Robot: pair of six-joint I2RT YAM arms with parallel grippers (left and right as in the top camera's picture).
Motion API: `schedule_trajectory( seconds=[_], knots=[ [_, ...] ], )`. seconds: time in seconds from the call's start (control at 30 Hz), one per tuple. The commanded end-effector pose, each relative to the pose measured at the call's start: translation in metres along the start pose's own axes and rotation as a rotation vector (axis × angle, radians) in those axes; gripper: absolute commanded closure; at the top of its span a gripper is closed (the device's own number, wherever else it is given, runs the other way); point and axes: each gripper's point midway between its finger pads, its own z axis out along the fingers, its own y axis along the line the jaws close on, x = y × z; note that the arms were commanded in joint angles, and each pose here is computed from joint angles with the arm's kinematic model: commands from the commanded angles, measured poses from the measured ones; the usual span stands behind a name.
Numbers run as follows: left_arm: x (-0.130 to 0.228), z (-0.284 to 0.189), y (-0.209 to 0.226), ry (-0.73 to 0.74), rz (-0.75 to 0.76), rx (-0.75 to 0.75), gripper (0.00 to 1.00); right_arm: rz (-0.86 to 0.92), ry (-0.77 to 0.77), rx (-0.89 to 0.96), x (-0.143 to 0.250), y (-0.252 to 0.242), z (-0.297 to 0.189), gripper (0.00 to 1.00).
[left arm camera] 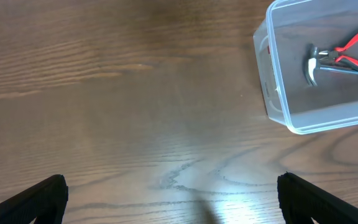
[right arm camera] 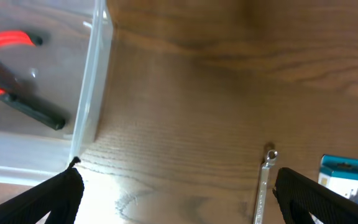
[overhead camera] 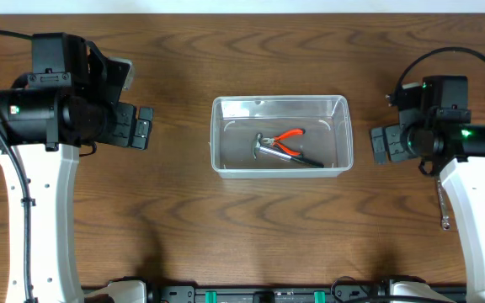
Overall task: Pack container
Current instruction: 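Move the right gripper over the yellow-black screwdriver at the right edge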
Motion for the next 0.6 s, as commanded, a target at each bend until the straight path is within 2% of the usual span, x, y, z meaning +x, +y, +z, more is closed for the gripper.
schedule_trajectory(
  seconds=[0.0, 0.17, 0.3, 0.57],
  knots=[
    [0.000, -0.003, 0.001, -0.005, -0.009, -0.011, 0.02, 0.069, -0.087, 0.073, -0.025, -0.026, -0.025, 0.01],
    [-0.001, -0.003, 0.001, -0.007, -0.009, -0.012, 0.02, 0.124, -0.134, 0.115, -0.046, -0.063, -0.052, 0.01],
    [0.000, -0.003, 0.001, -0.007, -0.009, -0.012, 0.02, 0.086, -0.089, 0.117, -0.066, -0.084, -0.064, 0.01],
    [-0.002, -0.003, 0.001, -0.013, -0.008, -0.013, 0.02, 0.191, 0.023, 0.217, -0.106, -0.152, -0.046, 0.01]
  ],
)
